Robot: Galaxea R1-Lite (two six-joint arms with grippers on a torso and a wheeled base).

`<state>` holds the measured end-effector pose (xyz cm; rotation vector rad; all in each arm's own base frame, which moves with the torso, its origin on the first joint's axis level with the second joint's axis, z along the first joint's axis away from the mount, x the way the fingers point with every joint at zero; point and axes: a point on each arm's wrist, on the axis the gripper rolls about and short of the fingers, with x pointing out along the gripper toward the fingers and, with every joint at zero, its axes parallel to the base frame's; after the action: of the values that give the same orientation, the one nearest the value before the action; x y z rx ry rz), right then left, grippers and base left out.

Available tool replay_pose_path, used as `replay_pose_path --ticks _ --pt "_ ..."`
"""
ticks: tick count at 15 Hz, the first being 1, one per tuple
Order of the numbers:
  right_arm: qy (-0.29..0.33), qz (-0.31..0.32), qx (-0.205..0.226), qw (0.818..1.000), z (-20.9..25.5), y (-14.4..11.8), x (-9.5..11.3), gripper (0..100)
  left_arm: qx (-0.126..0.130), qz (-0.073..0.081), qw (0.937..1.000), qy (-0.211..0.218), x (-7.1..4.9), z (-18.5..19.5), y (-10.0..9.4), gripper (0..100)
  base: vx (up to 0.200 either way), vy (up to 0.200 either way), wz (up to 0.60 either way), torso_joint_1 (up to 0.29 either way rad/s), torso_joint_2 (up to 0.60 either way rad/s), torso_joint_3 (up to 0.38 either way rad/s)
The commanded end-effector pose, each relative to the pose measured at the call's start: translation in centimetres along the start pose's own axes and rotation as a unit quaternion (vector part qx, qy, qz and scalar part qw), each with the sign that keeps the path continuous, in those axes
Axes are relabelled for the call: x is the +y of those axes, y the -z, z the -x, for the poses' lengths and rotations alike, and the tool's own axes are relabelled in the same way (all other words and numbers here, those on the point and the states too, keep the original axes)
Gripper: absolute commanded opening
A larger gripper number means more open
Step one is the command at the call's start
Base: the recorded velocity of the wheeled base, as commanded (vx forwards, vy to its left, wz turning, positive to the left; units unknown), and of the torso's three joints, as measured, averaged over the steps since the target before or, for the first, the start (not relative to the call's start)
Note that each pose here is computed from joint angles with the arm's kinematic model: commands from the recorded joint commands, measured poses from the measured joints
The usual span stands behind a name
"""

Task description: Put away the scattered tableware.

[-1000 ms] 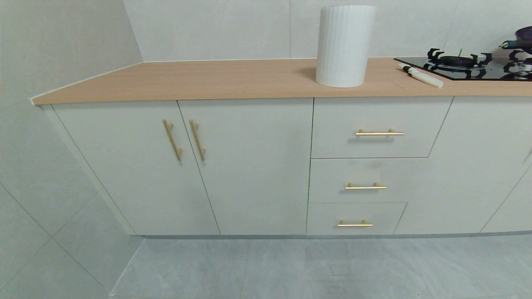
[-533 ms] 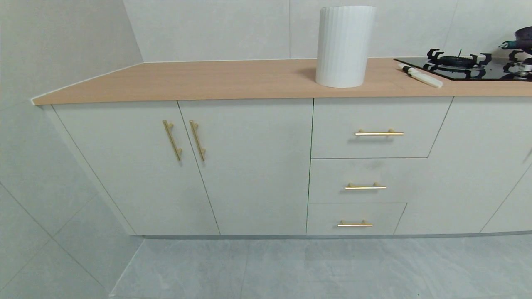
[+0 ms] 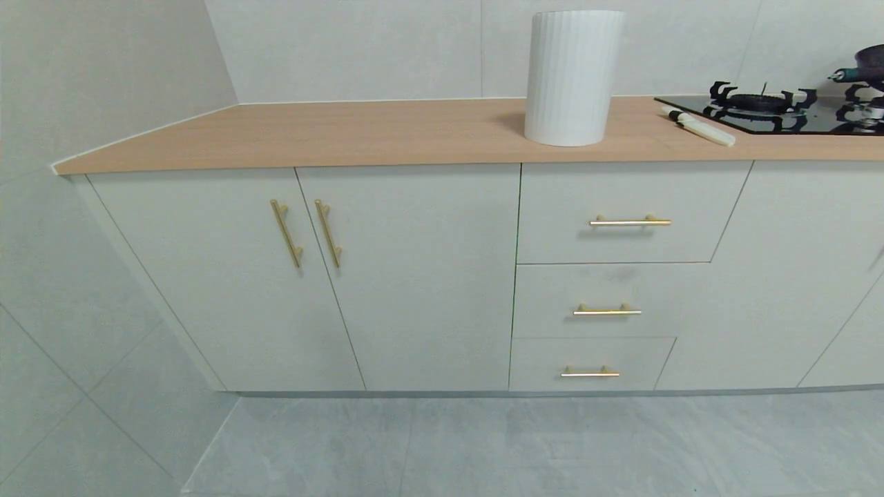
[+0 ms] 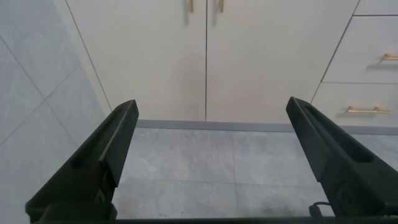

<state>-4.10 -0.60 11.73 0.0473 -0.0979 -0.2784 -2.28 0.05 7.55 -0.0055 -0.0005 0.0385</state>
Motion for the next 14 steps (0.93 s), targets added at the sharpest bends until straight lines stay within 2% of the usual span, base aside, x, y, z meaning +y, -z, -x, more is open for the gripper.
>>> replay_pose_path --ticks 1,3,6,7,9,14 --pt "-0.064 0.006 0.008 0.998 -0.9 2.4 0.5 100 0.000 0.000 1.0000 -0.001 0.0 0.0 0.0 100 0.000 0.000 0.00 0.000 0.00 0.000" --pt "-0.110 0.022 0.021 0.993 -1.3 3.8 0.7 100 0.000 0.000 1.0000 -0.001 0.0 0.0 0.0 100 0.000 0.000 0.00 0.000 0.00 0.000" --pt "-0.160 0.028 0.033 0.986 -1.2 4.1 1.0 100 0.000 0.000 1.0000 -0.001 0.0 0.0 0.0 100 0.000 0.000 0.00 0.000 0.00 0.000" --pt "-0.169 0.050 0.031 0.984 -1.2 4.1 1.0 100 0.000 0.000 1.0000 -0.001 0.0 0.0 0.0 100 0.000 0.000 0.00 0.000 0.00 0.000" --pt "-0.169 0.071 0.031 0.983 -1.2 4.2 1.0 100 0.000 0.000 1.0000 -0.001 0.0 0.0 0.0 100 0.000 0.000 0.00 0.000 0.00 0.000" --pt "-0.166 0.050 0.033 0.984 -1.2 4.1 1.0 100 0.000 0.000 1.0000 -0.001 0.0 0.0 0.0 100 0.000 0.000 0.00 0.000 0.00 0.000"
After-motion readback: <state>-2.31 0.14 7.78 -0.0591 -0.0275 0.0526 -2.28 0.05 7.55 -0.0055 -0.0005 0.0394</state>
